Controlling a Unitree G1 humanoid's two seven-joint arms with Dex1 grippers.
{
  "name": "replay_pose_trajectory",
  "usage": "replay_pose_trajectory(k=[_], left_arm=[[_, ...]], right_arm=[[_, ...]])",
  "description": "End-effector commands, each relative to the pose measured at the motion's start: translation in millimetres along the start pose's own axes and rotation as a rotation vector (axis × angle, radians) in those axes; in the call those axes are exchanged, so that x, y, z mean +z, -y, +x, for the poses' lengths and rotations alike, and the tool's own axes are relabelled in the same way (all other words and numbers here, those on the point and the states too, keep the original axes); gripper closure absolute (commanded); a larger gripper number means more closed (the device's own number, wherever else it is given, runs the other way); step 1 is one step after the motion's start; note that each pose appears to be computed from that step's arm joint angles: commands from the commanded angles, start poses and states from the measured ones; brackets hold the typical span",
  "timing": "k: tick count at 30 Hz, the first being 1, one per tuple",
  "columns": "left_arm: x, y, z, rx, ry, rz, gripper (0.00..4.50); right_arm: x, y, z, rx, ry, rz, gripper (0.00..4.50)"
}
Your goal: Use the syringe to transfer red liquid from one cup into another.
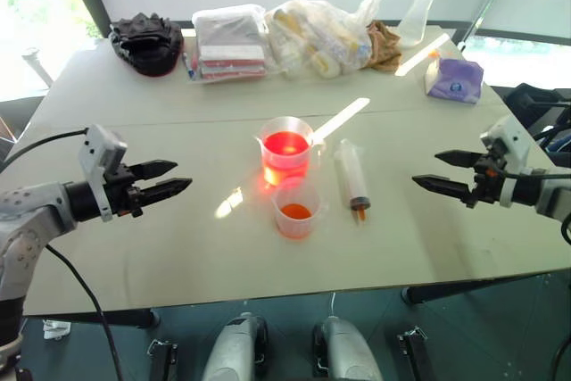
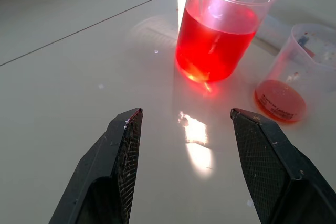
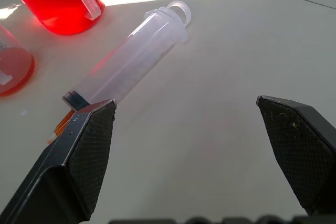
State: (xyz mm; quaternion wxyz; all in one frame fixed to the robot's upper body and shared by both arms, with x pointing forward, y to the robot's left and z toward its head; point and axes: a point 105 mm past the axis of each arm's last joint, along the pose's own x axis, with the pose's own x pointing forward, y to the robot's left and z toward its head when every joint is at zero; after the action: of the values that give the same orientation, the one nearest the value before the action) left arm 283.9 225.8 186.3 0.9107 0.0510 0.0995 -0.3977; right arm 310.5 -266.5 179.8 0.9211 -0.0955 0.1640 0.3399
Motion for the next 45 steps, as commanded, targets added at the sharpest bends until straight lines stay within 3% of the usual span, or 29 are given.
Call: replay_pose_trajectory(k=[1, 14, 21, 28, 32, 37, 45], left_arm=[[14.7, 1.6, -5.3, 0.000, 0.042, 0.040, 1.69], [15.8, 6.7, -6.3, -0.034, 0.034, 0.046, 1.69], [17.0, 7.1, -4.0, -0.059, 0.005, 0.094, 1.69], [64.9, 19.5, 5.4, -0.274, 0.006, 0.214, 1.69], [78.1, 20.4, 3.9, -0.363, -0.021, 0.258, 1.69], [86.1, 23.6, 8.0, -0.421, -0.025, 0.302, 1.69], [77.0, 36.2, 2.3, -0.385, 0.042, 0.258, 1.69]], right_arm=[[9.5, 2.3, -2.4, -0.020, 0.024, -0.014, 0.02], [12.7, 2.4, 2.1, -0.024, -0.030, 0.049, 0.02], [35.8, -0.6, 7.4, -0.010, -0.027, 0.113, 0.02], [86.2, -33.1, 44.9, 0.151, -0.169, 0.374, 0.02], [102.8, -41.6, 65.7, 0.185, -0.253, 0.481, 0.02], [93.6, -41.9, 90.1, 0.141, -0.427, 0.466, 0.02], [70.7, -32.5, 120.2, 0.102, -0.568, 0.340, 0.02]])
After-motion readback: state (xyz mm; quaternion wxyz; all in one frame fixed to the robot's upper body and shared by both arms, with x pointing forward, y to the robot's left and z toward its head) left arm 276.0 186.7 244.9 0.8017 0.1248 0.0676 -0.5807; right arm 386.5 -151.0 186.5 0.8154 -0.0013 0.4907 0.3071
